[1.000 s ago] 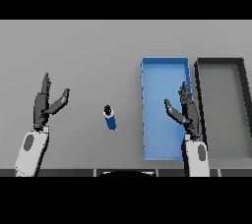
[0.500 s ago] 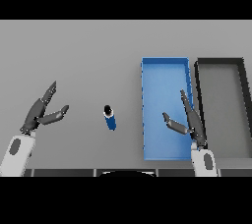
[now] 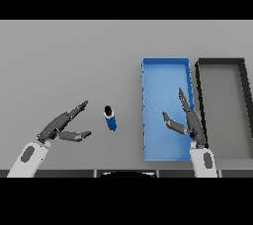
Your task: Pick up the blue pipe and place it into the blue bin.
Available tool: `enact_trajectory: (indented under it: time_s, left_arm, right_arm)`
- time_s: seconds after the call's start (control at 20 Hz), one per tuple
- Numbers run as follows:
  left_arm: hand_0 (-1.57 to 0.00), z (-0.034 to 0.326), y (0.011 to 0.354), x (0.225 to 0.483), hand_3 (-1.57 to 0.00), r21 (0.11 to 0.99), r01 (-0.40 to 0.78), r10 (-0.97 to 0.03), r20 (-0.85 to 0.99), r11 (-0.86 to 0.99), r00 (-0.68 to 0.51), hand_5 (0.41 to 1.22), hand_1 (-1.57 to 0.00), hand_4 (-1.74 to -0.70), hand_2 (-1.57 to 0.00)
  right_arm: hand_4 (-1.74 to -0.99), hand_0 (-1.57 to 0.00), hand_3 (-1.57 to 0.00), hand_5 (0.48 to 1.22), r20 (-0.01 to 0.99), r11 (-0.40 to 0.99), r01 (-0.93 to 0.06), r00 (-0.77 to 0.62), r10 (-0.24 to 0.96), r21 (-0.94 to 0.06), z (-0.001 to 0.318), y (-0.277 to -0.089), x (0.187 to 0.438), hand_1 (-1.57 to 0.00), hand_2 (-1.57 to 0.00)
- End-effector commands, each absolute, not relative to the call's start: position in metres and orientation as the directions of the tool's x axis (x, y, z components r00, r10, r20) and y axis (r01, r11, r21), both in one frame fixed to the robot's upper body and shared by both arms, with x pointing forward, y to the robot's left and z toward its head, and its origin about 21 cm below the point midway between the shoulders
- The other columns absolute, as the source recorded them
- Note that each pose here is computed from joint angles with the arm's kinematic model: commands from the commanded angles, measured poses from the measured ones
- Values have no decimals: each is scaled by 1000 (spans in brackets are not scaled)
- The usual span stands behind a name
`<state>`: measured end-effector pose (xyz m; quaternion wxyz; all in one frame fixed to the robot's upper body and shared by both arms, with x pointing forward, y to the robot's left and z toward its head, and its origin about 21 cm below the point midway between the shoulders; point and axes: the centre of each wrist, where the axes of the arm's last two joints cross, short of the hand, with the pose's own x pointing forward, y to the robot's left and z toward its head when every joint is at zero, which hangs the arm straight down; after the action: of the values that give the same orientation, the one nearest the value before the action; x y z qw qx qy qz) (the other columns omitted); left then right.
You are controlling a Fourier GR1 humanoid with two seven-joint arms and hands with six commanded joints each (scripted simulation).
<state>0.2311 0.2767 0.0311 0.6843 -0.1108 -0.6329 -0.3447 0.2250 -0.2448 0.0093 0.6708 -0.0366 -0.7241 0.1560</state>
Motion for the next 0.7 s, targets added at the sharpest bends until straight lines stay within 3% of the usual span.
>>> enact_trajectory:
  time_s: [0.0, 0.25, 0.65]
  left_arm:
    - [1, 30, 270, 233, 1, 283, 626, -338, 941, 726, -32, 508, 1, -1204, 1]
    - [1, 11, 233, 230, 1, 270, 659, -329, 944, 702, -37, 479, 1, -1207, 1]
    - [1, -10, 194, 245, 1, 259, 645, -287, 956, 719, -64, 502, 1, -1220, 1]
  right_arm:
    - [-1279, 1, 1, 638, 960, 948, -158, -90, 264, -275, 8, -245, 224, 1, 1]
    - [-1294, 1, 1, 653, 958, 948, -142, -86, 274, -284, 7, -247, 221, 1, 1]
    - [-1320, 1, 1, 655, 962, 952, -145, -69, 263, -271, 12, -249, 222, 1, 1]
